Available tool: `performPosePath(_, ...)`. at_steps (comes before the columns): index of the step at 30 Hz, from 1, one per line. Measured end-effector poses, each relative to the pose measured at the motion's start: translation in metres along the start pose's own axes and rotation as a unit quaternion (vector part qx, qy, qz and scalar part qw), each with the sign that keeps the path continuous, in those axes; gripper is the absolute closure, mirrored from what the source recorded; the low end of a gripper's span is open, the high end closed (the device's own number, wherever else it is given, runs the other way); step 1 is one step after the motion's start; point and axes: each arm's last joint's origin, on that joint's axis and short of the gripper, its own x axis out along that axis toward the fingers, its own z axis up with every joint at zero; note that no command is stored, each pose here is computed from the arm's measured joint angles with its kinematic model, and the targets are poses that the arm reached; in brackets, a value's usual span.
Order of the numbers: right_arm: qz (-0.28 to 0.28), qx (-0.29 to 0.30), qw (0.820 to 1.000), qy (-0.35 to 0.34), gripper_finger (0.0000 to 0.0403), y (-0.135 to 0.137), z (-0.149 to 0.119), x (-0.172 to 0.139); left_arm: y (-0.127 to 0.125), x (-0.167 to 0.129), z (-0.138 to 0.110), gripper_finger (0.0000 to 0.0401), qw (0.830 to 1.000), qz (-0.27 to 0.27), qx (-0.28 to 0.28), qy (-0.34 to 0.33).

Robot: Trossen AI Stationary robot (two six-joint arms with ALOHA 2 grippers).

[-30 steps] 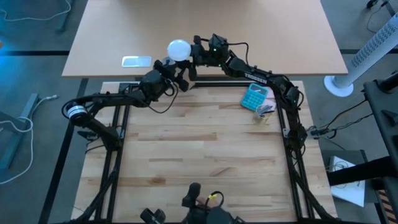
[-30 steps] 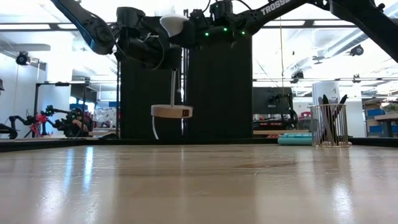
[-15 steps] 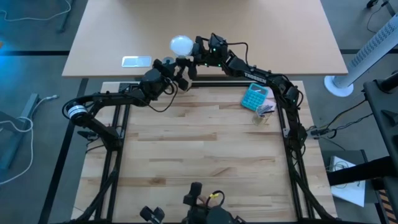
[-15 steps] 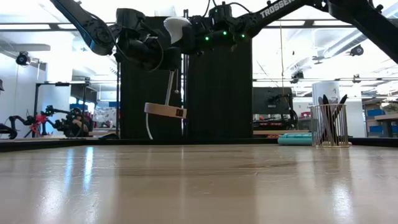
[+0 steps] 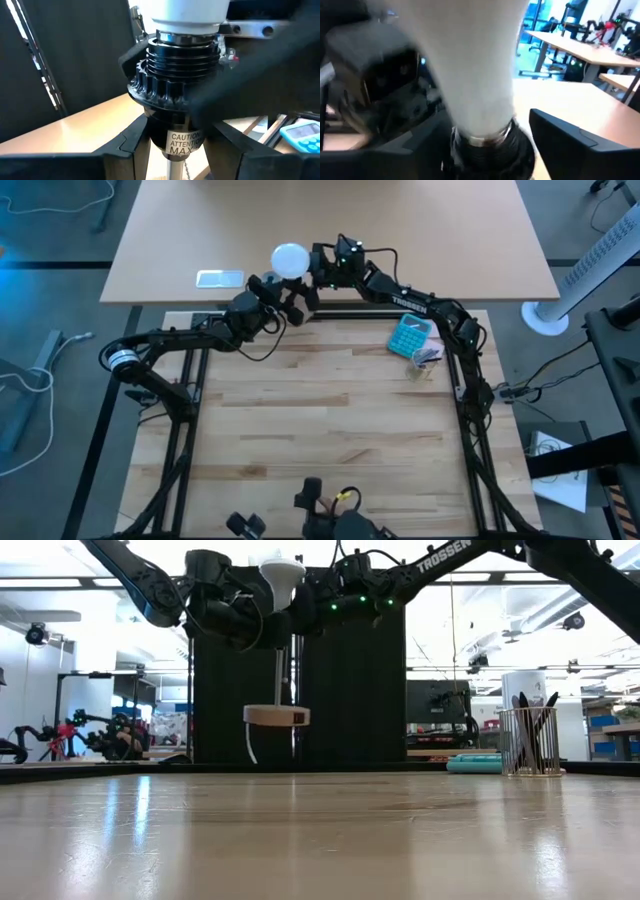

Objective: Screw lightbulb
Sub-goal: Insert the light bulb into the table lamp

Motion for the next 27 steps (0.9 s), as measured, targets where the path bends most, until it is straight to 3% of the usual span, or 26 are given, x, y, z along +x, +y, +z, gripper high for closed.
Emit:
performPosePath(9, 0.054, -0.008, 0.998, -0.010, 0.0068, -0.002, 0.004, -0.007, -0.002, -0.001, -0.002, 0.0260, 1.000, -0.025, -0.007, 0.002)
performPosePath(18, 0.154, -0.001, 0.987, -0.036, 0.0064, -0.006, 0.014, -0.022, -0.005, -0.001, -0.003, 0.0260, 0.997, -0.074, -0.033, 0.000)
performPosePath(27, 0.172, -0.001, 0.984, -0.041, 0.0064, -0.004, 0.015, -0.021, -0.015, -0.004, -0.002, 0.0260, 0.992, -0.115, -0.044, -0.003)
